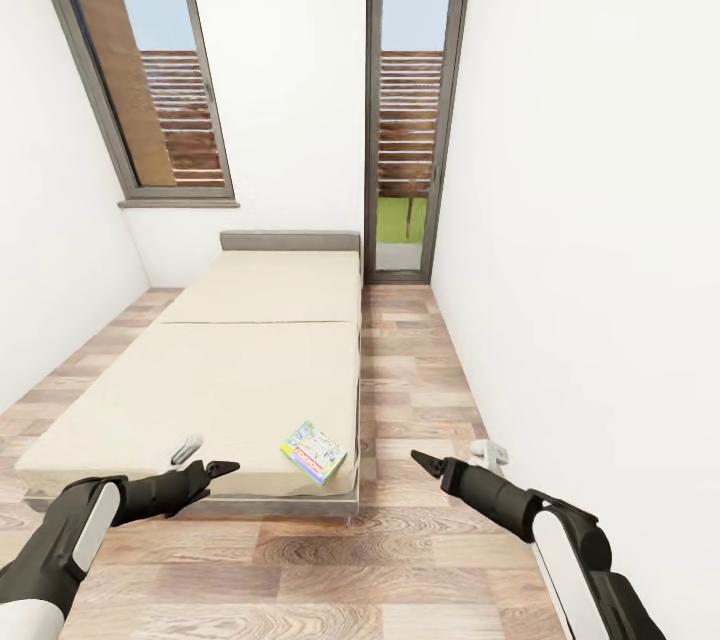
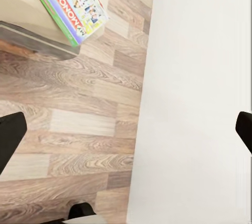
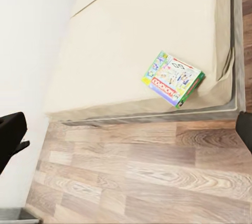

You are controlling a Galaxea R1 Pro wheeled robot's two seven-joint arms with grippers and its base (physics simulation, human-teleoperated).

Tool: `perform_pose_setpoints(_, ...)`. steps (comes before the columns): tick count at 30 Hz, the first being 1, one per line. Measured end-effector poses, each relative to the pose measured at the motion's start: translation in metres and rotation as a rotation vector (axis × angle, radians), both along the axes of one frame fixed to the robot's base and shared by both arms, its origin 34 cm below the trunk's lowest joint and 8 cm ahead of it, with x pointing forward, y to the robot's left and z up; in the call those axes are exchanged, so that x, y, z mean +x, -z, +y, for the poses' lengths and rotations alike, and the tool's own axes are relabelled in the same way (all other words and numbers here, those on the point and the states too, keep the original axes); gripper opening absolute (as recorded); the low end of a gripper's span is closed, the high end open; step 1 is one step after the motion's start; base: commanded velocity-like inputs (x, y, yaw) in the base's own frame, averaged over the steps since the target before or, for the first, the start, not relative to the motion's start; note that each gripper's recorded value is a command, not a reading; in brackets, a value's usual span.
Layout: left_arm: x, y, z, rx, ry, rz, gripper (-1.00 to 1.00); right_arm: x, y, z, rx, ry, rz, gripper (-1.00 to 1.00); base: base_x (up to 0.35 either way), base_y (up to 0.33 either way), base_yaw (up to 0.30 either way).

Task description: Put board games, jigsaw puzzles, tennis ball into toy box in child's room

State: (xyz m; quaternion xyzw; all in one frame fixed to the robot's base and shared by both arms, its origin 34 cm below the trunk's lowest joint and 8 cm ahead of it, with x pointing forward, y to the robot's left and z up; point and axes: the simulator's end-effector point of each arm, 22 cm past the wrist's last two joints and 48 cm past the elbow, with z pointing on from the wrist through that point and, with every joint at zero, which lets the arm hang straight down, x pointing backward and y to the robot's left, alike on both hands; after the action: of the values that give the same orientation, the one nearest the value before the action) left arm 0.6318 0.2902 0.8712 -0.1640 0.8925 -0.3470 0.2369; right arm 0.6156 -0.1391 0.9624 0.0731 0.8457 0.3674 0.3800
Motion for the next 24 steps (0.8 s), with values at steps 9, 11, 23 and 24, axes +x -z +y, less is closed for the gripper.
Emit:
perform_pose_setpoints(9,0.007,0.003,-0.026,-0.063,0.002,-0.015,1.0,0.006,-0.003,-0.004,0.074,0.016,-0.009,1.0,0.0,0.0,0.0)
perform_pose_setpoints(11,0.011,0.002,-0.036,-0.091,-0.003,-0.03,1.0,0.007,-0.003,-0.009,0.084,0.027,-0.011,1.0,0.0,0.0,0.0)
perform_pose_setpoints(23,0.024,0.023,-0.079,-0.197,-0.061,-0.093,1.0,0.016,-0.002,-0.037,0.136,0.08,-0.038,1.0,0.0,0.0,0.0)
perform_pose_setpoints(24,0.023,0.027,-0.081,-0.201,-0.065,-0.093,1.0,0.017,-0.001,-0.04,0.139,0.084,-0.038,1.0,0.0,0.0,0.0)
